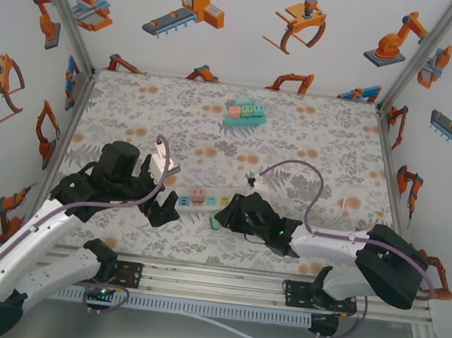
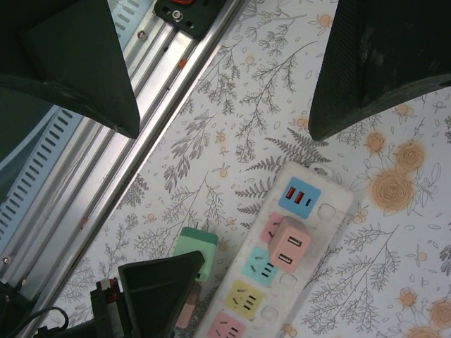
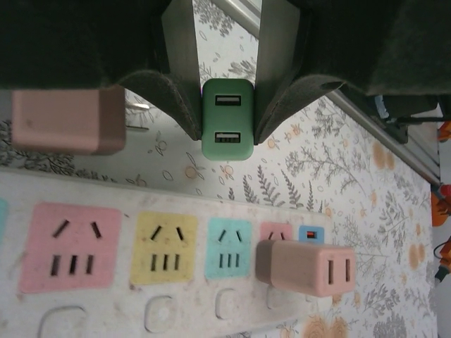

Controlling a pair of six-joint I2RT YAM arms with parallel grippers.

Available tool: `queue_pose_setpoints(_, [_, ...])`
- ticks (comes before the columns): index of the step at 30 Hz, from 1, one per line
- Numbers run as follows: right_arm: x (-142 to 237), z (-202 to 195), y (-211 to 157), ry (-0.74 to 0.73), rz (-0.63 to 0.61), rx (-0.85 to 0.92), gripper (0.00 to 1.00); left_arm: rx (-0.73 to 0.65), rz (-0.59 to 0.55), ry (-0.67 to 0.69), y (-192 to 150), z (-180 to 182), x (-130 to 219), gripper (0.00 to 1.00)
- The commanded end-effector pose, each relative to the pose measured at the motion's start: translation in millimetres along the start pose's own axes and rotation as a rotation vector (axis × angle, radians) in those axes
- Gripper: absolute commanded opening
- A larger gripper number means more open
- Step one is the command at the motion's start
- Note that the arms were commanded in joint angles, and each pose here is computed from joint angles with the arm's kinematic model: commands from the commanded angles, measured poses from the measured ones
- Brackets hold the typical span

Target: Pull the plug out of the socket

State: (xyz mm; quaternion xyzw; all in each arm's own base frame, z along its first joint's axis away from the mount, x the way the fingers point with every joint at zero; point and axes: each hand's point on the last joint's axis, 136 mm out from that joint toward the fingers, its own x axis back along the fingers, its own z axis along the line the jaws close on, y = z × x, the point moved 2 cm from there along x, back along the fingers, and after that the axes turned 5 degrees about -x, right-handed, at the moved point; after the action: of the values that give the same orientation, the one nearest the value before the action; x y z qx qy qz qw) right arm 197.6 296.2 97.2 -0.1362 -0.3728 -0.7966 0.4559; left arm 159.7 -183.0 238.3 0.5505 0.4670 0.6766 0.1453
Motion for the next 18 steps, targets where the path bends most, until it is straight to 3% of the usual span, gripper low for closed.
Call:
queue_pose_setpoints(1, [-2,16,19,-0.025,-0.119,-0.005,0.12,-0.043,-0.053,0.026,4,1,4,0.97])
queue_pose_setpoints(18, [-10,-6,6,-0.21,-0.119,-0.007,0.23,-0.087,-0.061,0.039,-1,4,-2,0.97])
